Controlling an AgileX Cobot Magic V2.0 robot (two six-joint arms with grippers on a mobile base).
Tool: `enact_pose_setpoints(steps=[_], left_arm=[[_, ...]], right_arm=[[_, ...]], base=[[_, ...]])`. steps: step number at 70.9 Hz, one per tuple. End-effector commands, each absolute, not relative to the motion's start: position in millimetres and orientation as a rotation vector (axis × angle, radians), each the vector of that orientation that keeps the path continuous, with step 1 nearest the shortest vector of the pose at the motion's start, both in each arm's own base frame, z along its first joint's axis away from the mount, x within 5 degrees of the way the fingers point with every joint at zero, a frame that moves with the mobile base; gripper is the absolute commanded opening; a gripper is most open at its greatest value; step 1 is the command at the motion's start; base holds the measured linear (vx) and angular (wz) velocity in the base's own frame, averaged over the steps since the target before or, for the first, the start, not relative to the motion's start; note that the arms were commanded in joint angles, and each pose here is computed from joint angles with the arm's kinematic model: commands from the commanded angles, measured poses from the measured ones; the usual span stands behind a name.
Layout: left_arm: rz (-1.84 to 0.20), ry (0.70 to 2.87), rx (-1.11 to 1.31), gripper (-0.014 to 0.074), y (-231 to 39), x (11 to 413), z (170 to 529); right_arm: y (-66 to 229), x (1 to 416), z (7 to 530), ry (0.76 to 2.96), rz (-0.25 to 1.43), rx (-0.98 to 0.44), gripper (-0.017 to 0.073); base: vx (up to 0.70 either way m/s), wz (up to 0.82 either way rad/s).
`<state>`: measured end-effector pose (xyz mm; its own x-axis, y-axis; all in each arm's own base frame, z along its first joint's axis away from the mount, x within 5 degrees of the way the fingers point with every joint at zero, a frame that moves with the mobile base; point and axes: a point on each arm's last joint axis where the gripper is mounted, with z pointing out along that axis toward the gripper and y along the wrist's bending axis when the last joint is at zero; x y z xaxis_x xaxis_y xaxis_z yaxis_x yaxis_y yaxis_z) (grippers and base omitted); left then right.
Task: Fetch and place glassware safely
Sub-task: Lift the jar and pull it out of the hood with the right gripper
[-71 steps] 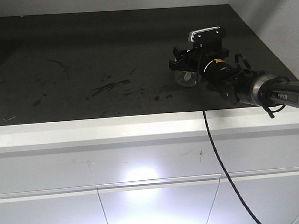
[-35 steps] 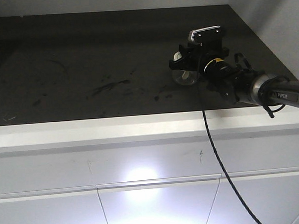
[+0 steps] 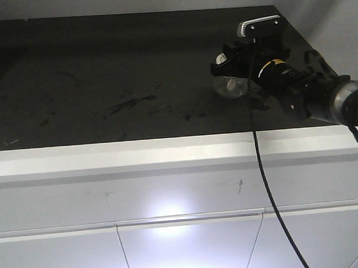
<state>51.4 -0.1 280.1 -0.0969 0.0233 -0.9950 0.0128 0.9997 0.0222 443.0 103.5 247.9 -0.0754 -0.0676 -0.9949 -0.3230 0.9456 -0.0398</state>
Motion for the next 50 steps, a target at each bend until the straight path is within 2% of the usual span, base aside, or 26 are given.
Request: enact_pose_setpoints(steps=[1, 17, 50], left_arm=[[-0.008, 1.567, 0.023, -0.0007, -1, 51, 296], [-0.008, 1.561, 0.023, -0.0007, -1, 51, 296], [-0.008, 1.56, 0.023, -0.0007, -1, 51, 296]], right_arm=[[102, 416, 304, 1.408, 0.24, -0.33, -0.0006], [104, 354, 323, 1.375, 0.275, -0.393, -0.0003], [171, 236, 314, 1.344, 0.544, -0.63, -0.0003]], base=[[0.0, 0.0], [0.0, 0.0], [0.0, 0.0]])
